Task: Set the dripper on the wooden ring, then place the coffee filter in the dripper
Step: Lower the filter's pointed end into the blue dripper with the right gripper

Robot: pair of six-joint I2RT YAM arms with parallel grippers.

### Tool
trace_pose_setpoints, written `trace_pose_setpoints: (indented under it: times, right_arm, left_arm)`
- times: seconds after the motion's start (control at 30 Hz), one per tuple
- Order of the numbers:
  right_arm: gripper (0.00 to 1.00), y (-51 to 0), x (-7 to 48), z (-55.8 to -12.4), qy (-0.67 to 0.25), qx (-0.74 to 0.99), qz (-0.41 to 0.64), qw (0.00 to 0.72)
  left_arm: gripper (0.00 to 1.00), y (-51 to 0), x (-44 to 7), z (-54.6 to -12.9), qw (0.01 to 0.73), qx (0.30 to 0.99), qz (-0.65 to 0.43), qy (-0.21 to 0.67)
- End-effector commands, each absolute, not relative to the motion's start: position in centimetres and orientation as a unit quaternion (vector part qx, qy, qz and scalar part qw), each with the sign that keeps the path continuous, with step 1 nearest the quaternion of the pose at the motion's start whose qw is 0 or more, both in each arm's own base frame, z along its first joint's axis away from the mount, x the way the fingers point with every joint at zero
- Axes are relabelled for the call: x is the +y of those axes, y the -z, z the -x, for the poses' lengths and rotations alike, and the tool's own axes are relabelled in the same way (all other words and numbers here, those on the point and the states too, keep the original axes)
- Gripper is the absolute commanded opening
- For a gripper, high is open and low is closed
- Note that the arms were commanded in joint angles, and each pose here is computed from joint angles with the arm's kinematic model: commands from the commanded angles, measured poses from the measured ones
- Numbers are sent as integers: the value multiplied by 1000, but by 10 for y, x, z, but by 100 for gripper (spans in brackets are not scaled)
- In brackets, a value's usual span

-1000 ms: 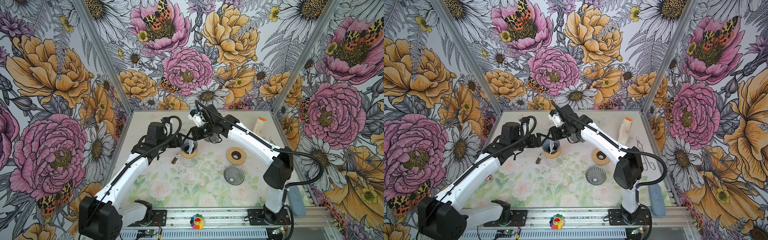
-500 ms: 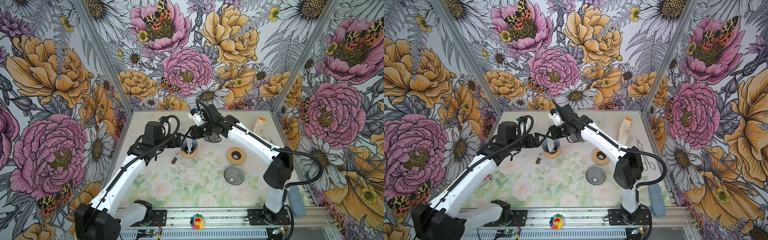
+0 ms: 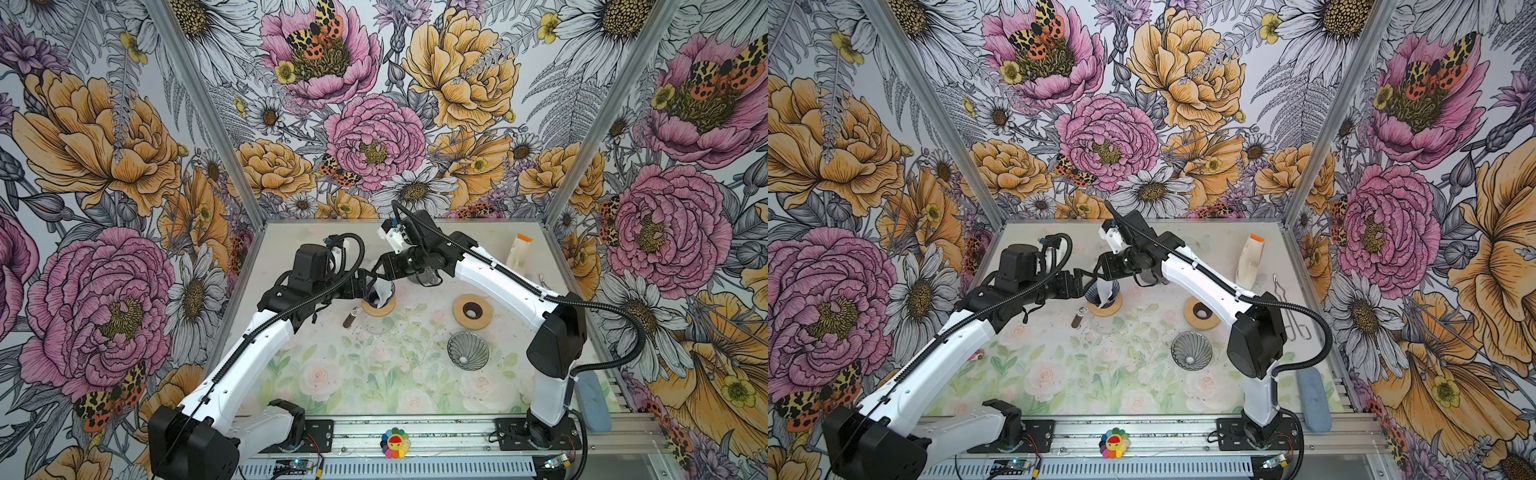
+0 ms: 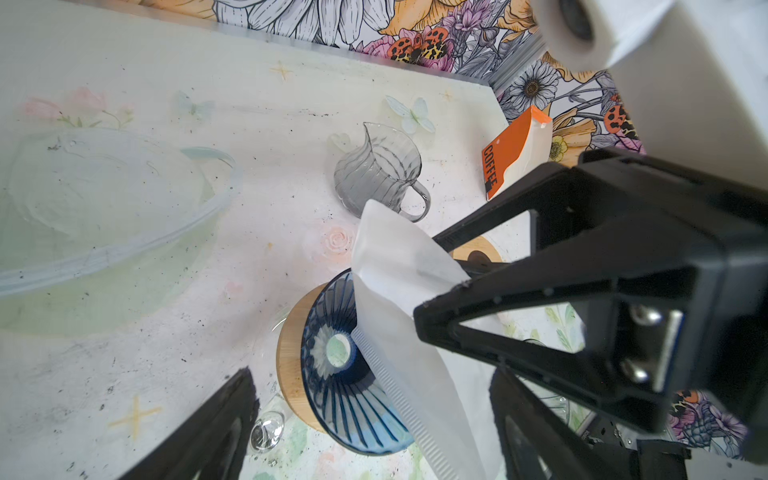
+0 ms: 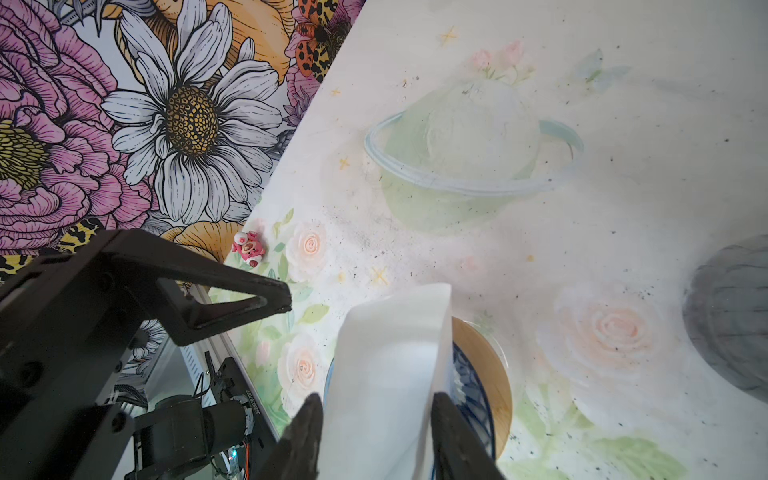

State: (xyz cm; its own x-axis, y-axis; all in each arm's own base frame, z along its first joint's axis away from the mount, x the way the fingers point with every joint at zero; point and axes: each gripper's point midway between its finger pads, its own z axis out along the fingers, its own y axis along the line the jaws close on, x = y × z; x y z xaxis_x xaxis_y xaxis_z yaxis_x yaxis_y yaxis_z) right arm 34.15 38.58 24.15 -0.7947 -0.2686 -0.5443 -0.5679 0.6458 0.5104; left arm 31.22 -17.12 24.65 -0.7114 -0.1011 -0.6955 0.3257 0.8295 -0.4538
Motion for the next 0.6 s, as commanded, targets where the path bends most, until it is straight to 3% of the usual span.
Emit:
trace_pose_setpoints:
  times: [0.0, 0.3, 0.57]
  right_arm:
    - [45, -243, 388, -350, -352, 878, 232, 226]
    - [54, -237, 386, -348, -350, 881, 230, 219]
    - [54, -231, 386, -352, -348, 886, 222, 214]
  left_arm:
    - [88, -244, -172, -309, 369, 882, -67, 286]
    - [87, -239, -176, -315, 360, 887, -63, 283]
    - [87, -232, -184, -314, 349, 891, -71, 282]
